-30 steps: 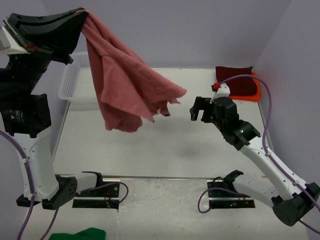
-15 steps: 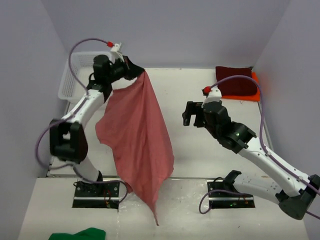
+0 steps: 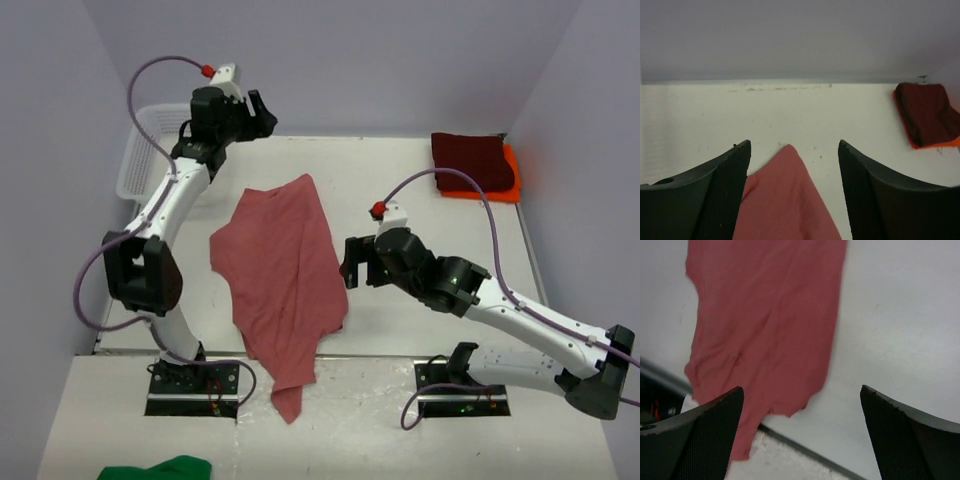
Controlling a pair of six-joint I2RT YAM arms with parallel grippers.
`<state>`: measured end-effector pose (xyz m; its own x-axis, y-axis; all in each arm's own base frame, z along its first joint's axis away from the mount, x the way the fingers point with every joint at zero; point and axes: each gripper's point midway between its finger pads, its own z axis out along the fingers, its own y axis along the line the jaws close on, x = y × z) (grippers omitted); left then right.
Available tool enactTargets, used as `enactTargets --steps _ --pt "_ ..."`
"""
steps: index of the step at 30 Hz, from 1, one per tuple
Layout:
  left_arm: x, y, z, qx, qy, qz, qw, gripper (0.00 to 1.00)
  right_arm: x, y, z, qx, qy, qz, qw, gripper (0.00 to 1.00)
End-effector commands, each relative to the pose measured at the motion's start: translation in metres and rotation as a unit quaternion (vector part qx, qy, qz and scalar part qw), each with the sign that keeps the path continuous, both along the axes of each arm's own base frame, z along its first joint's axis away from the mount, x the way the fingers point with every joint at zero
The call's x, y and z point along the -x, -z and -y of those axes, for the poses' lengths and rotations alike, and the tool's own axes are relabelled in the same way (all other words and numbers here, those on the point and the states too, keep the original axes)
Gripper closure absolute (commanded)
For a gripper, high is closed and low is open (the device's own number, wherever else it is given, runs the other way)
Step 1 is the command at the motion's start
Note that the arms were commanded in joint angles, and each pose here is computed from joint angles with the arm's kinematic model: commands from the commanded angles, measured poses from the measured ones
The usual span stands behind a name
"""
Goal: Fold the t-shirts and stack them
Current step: Move the tshirt to the center of the board, then flatten out the tshirt
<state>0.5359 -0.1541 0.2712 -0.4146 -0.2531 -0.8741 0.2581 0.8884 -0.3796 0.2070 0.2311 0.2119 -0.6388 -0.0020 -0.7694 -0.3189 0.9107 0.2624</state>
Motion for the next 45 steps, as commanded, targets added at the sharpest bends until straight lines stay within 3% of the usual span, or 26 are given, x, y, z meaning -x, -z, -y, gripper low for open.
enactTargets --steps 1,2,3,5,7,10,14,18,29,35,45 --pt "0.036 -0.040 -0.035 -0.036 -0.116 -0.015 0.993 0.29 0.053 0.031 -0.030 -0.029 -0.062 -0.081 0.994 0.01" --pt "0.052 -0.047 -0.036 -0.034 -0.120 -0.014 0.992 0.33 0.064 0.046 -0.034 -0.019 -0.071 -0.095 0.993 0.01" --pt "0.065 -0.020 -0.036 -0.038 -0.124 -0.046 0.991 0.35 0.072 0.064 -0.041 -0.006 -0.073 -0.116 0.991 0.01" --pt "0.087 -0.021 -0.041 -0.033 -0.127 -0.044 0.990 0.40 0.093 0.082 -0.059 0.009 -0.105 -0.137 0.985 0.01" --pt "0.103 0.008 -0.045 -0.045 -0.125 -0.073 0.988 0.43 0.104 0.111 -0.072 0.053 -0.115 -0.158 0.979 0.01" --pt "0.128 0.043 -0.054 -0.062 -0.137 -0.122 0.981 0.53 0.104 0.133 -0.086 0.107 -0.106 -0.168 0.974 0.07" --pt "0.158 0.074 -0.061 -0.070 -0.145 -0.162 0.974 0.68 0.100 0.139 -0.112 0.121 -0.118 -0.162 0.972 0.17" --pt "0.176 0.102 -0.068 -0.088 -0.146 -0.191 0.967 0.69 0.110 0.142 -0.132 0.127 -0.141 -0.166 0.968 0.29" --pt "0.186 0.131 -0.082 -0.097 -0.196 -0.233 0.947 0.71 0.137 0.118 -0.195 0.148 -0.244 -0.134 0.949 0.32" --pt "0.178 0.127 -0.089 -0.099 -0.223 -0.244 0.938 0.69 0.141 0.130 -0.224 0.149 -0.285 -0.137 0.937 0.37" --pt "0.160 0.103 -0.088 -0.068 -0.217 -0.234 0.945 0.67 0.133 0.151 -0.259 0.157 -0.316 -0.132 0.926 0.40"
